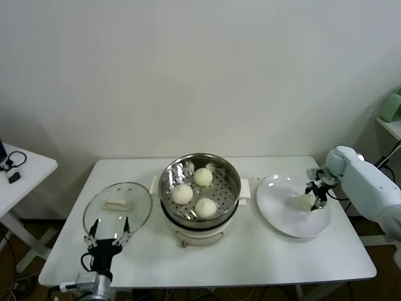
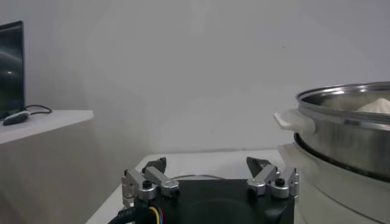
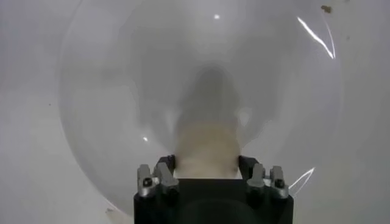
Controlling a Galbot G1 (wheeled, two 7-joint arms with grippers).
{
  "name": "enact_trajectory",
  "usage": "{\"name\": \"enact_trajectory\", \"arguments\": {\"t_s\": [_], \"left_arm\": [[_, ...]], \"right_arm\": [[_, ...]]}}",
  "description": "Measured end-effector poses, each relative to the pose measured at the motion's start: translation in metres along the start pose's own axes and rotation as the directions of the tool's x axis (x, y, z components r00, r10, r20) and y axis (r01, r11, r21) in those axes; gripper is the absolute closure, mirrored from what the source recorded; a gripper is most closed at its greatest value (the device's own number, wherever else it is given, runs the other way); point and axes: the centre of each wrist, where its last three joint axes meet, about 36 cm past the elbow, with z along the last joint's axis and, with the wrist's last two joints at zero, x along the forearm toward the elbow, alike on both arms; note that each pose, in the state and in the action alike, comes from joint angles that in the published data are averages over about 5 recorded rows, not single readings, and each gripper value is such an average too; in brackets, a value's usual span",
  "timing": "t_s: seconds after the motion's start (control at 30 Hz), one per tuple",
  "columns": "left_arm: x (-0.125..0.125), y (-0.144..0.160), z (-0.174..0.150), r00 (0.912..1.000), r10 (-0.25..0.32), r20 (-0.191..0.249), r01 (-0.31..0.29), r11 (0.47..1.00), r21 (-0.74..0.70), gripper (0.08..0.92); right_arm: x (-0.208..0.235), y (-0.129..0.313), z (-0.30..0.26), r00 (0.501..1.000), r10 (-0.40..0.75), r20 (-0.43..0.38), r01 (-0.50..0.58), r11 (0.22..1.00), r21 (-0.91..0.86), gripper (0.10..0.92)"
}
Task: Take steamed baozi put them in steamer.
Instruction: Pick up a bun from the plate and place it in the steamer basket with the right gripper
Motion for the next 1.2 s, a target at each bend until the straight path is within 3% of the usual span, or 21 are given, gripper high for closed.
{"name": "enact_trajectory", "arguments": {"t_s": [0.43,0.93,1.2], "left_arm": [[0.000,0.000,-0.006,0.9999,-0.004,0.015,0.004,1.000,0.010,0.177],[0.004,-0.011,-0.011,0.9991,0.021,0.036,-0.022,0.999,0.032,0.177],[0.000,-0.012,-0.019,0.9976,0.034,0.060,-0.036,0.999,0.030,0.177]], "right_arm": [[0.060,-0.024,-0.024,0.995,0.067,0.071,-0.066,0.998,-0.020,0.352],[0.191,-0.059,-0.145,0.950,0.120,0.289,-0.122,0.992,-0.009,0.379],[0.218,-0.058,-0.209,0.933,0.062,0.354,-0.073,0.997,0.018,0.393]]}}
